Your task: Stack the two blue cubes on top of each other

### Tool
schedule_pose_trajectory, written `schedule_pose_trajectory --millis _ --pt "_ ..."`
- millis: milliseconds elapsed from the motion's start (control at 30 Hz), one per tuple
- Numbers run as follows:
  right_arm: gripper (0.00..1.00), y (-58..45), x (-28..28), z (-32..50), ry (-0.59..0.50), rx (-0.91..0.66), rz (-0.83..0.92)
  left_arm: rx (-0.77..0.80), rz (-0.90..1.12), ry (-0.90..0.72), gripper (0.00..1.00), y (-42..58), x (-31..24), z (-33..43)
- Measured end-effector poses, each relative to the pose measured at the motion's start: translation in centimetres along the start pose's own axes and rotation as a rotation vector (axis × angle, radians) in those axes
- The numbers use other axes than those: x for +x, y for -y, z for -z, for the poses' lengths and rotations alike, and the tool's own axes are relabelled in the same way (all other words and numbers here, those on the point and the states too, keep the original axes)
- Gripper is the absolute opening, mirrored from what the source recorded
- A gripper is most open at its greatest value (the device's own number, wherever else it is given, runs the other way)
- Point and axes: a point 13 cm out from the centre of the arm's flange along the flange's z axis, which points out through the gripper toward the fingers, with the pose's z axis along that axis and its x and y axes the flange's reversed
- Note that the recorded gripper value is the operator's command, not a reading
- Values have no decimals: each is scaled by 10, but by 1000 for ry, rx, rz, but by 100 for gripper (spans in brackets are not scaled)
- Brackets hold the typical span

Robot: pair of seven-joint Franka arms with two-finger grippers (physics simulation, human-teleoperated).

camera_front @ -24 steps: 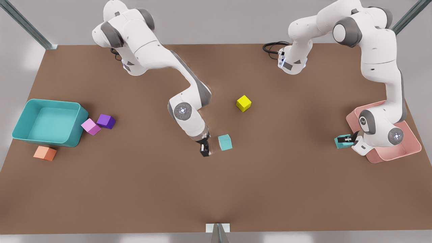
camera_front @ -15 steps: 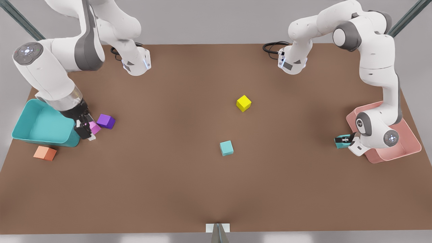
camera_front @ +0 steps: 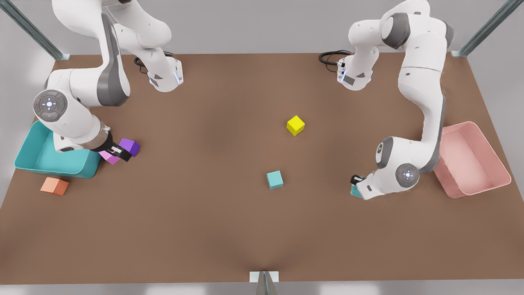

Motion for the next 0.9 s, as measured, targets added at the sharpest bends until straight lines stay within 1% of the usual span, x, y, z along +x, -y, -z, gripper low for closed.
schedule_pose_trajectory --millis 33,100,133,200,267,400,567,733,900 --pt "100 2 0 0 -3 2 23 -9 -65 -23 42 70 -4 0" --pt "100 5 -1 -1 -9 5 67 3 -104 -67 42 162 6 -5" --pt "100 6 0 -2 -12 7 88 17 -91 -86 43 188 9 -9" --pt "100 5 0 -6 -20 11 130 49 -32 -97 43 218 -3 -14" --pt "100 4 0 -8 -24 13 168 65 41 -109 43 229 -12 -19" --pt "100 2 -4 -9 -26 13 227 92 195 -94 43 233 -45 -24" --pt "100 6 -6 -10 -30 14 277 81 303 -122 43 257 -44 -39" --pt "100 5 -5 -12 -35 14 321 84 418 -77 43 258 -65 -33" --pt "100 5 -4 -15 -40 16 351 86 503 -73 43 260 -70 -44"
